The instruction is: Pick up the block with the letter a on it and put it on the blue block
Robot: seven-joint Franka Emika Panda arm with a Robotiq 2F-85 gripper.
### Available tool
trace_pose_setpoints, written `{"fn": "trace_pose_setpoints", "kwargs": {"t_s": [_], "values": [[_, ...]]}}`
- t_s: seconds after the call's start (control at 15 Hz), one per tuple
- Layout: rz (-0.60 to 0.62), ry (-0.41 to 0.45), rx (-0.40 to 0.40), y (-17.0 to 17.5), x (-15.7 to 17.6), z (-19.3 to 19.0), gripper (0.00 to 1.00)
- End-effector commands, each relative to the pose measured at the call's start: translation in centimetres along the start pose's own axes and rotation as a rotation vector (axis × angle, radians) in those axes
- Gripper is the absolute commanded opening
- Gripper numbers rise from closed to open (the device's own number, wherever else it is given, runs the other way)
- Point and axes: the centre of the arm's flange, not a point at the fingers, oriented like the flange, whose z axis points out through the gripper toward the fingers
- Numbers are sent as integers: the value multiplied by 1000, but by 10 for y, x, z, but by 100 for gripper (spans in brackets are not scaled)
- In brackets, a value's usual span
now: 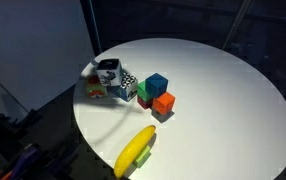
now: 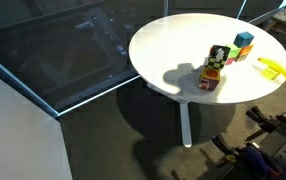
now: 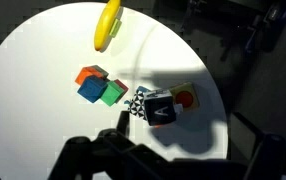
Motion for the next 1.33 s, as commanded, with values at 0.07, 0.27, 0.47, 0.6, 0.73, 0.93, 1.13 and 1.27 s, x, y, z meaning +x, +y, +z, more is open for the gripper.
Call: {"fn": "trace_pose_setpoints", "kwargs": {"t_s": [0.07, 0.27, 0.47, 0.6, 0.73, 0.93, 1.13, 1.27], "values": [[0, 2, -1, 0, 0, -1, 100], [1, 3, -1, 0, 0, -1, 100], [1, 3, -1, 0, 0, -1, 100], [1, 3, -1, 0, 0, -1, 100], [1, 3, -1, 0, 0, -1, 100], [-1, 4, 12, -1, 5, 2, 100], [-4, 10, 52, -4, 19, 9, 100], [-5, 29, 79, -7, 31, 15, 100]]}}
